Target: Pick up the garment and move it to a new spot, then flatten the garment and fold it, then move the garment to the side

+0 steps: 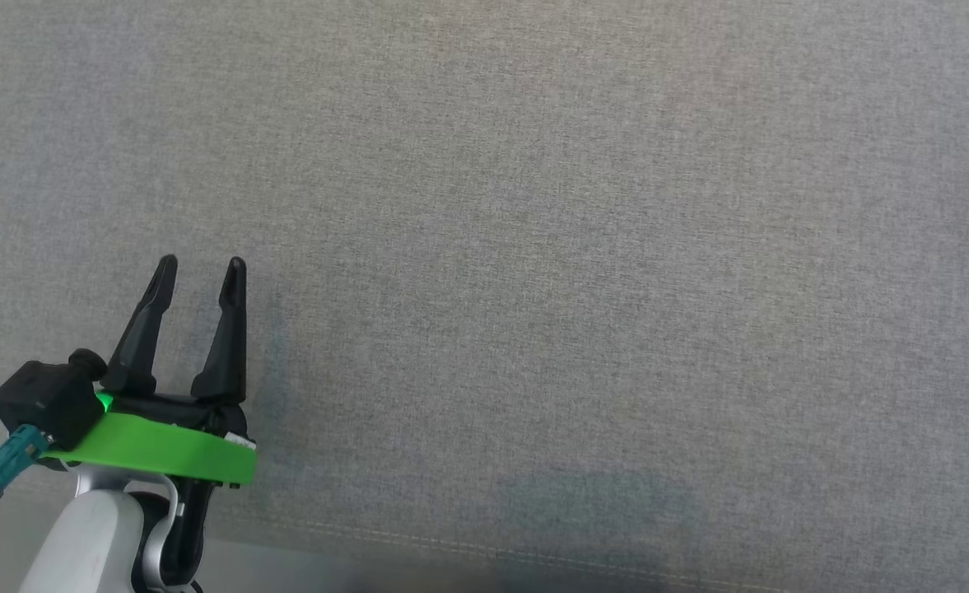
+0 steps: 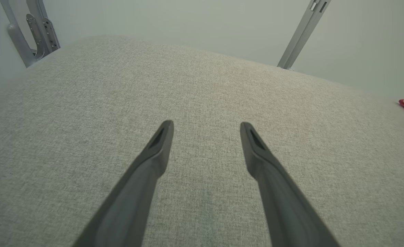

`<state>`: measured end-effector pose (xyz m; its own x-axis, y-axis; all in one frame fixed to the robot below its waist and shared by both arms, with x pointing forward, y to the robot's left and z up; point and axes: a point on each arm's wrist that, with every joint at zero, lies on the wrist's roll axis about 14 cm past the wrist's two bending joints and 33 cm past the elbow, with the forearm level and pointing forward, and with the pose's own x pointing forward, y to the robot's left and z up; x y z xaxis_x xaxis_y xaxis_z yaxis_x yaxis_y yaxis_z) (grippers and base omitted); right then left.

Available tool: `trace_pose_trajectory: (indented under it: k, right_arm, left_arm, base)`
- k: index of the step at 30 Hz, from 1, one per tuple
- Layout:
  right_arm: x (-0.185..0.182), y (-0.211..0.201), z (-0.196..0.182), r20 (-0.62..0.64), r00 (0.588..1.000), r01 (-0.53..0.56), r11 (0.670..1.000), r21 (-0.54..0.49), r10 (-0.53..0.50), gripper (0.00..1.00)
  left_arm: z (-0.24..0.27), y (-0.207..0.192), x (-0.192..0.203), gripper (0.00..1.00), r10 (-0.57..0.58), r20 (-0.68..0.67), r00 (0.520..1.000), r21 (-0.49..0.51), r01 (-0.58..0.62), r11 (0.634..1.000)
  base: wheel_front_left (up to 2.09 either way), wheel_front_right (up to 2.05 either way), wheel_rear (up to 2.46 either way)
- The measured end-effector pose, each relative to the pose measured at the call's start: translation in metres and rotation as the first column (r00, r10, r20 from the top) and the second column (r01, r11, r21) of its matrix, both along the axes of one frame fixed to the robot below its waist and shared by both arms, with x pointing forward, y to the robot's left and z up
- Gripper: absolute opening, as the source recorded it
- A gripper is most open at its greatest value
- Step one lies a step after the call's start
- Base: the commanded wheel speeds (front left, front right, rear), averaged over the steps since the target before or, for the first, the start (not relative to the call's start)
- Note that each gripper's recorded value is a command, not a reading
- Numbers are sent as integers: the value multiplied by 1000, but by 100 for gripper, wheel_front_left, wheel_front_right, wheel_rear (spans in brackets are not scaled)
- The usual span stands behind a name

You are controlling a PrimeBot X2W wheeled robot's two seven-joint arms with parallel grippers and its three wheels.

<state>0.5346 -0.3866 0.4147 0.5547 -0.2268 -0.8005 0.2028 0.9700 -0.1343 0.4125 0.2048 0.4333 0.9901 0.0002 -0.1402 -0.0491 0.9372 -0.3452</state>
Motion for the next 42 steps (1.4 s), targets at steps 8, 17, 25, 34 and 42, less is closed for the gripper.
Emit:
trace_pose_trajectory:
  k: [8,17,25,34,42]
  right_arm:
    - [-1,-9,16,149,987,-43,992,-118,61,100]
    - [23,54,97,587,772,-168,969,-179,242,100]
    - [-10,108,134,793,559,-217,966,-143,243,100]
    - [-107,163,70,766,605,-297,954,-34,216,100]
    - [-184,170,31,689,688,-292,956,-25,228,100]
  left_arm:
    - [6,-2,7,100,-7,25,1000,-4,7,1000]
    - [25,-4,7,100,-11,77,997,-3,11,1000]
    - [35,3,0,100,15,94,995,9,-16,1000]
    - [24,-7,-29,100,-24,47,999,60,22,998]
    - [20,-16,-56,100,-48,27,998,74,46,996]
  base:
    - [0,0,0]
    - [0,0,0]
    - [0,0,0]
    - [0,0,0]
    - [0,0,0]
